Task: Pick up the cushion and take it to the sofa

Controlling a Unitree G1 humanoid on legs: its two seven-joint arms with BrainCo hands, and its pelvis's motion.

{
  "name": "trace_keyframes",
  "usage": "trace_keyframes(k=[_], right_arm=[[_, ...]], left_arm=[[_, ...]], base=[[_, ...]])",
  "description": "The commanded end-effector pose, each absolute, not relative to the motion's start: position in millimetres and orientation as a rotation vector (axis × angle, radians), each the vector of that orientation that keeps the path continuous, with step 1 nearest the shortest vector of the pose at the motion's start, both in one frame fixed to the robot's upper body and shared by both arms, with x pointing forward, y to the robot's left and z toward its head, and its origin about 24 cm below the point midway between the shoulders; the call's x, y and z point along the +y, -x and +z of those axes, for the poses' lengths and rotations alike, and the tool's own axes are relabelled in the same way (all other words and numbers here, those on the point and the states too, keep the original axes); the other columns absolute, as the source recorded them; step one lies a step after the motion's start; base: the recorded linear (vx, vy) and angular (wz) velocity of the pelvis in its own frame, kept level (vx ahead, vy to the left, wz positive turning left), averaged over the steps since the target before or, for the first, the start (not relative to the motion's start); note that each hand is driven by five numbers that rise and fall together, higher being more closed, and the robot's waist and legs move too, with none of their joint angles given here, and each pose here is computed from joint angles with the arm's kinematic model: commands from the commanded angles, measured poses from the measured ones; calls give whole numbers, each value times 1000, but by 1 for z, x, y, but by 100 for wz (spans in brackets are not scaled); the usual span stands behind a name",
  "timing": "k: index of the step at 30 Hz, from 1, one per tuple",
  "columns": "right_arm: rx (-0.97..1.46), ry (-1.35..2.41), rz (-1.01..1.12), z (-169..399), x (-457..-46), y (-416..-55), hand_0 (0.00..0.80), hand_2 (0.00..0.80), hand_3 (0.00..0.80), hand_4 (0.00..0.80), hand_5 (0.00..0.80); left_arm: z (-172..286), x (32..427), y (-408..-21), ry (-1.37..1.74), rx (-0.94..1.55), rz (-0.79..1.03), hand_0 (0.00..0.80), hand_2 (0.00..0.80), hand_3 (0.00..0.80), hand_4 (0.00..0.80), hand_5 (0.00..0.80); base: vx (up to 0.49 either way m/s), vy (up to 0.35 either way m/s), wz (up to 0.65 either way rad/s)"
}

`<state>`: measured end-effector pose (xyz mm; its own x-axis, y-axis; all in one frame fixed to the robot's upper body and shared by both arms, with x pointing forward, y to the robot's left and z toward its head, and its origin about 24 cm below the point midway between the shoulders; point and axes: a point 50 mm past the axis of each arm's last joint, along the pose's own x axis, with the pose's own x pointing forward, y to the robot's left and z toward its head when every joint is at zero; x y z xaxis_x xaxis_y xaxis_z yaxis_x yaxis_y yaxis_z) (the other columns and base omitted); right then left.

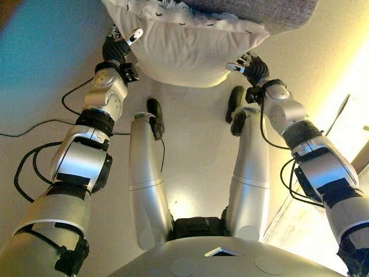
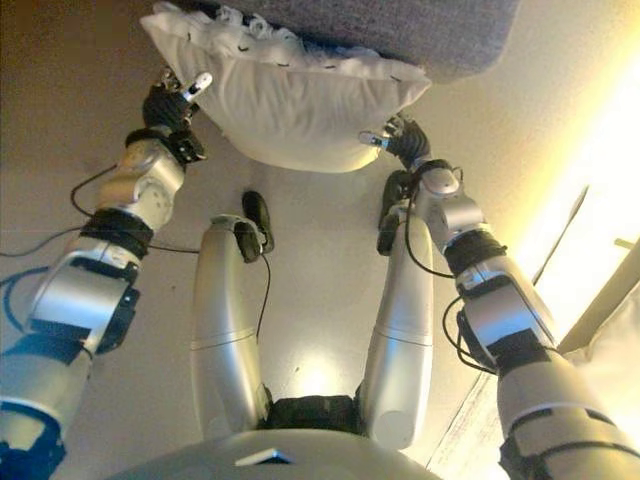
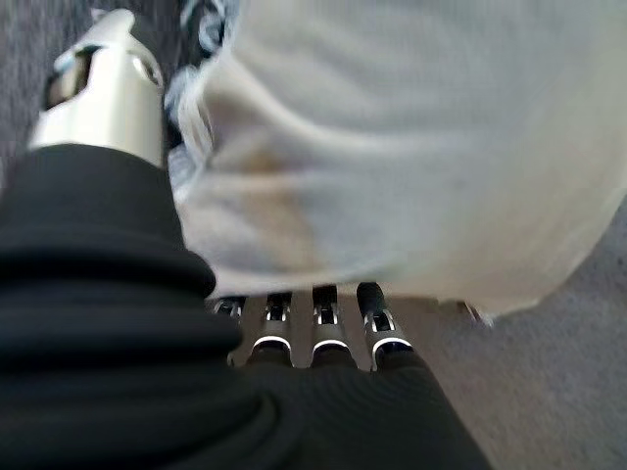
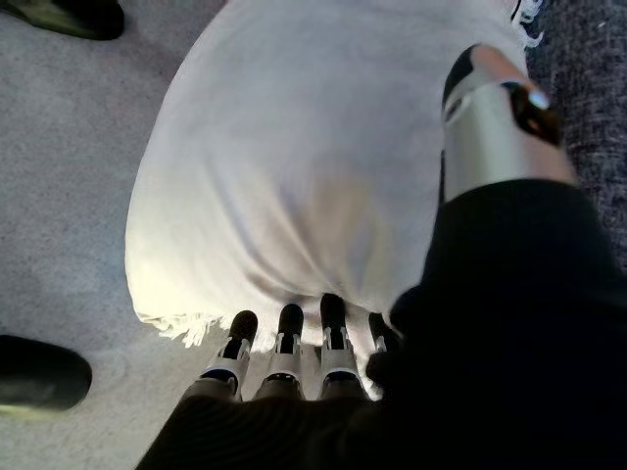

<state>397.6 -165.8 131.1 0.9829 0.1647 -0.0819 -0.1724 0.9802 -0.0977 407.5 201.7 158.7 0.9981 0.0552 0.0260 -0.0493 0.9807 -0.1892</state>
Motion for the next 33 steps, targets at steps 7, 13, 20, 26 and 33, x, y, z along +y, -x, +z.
trace_keyframes(k=[7,13,20,26,33], right_arm=[[-121,185,295,183,-131,-403,800,800,800,800,800],[-125,155,316,188,-128,-405,800,800,800,800,800],[-129,134,337,191,-126,-404,800,800,800,800,800],[-156,109,335,195,-126,-403,800,800,800,800,800],[-235,73,316,183,-127,-391,800,800,800,800,800]], left_arm=[[203,152,-411,219,-195,-292,800,800,800,800,800],[202,155,-412,212,-189,-296,800,800,800,800,800],[205,156,-411,213,-212,-293,800,800,800,800,800],[209,153,-410,209,-244,-301,800,800,800,800,800],[203,149,-399,235,-359,-313,800,800,800,800,800]], base=[[-2,-1,2],[0,0,0],[0,0,0],[-16,-2,0],[-33,-12,1]])
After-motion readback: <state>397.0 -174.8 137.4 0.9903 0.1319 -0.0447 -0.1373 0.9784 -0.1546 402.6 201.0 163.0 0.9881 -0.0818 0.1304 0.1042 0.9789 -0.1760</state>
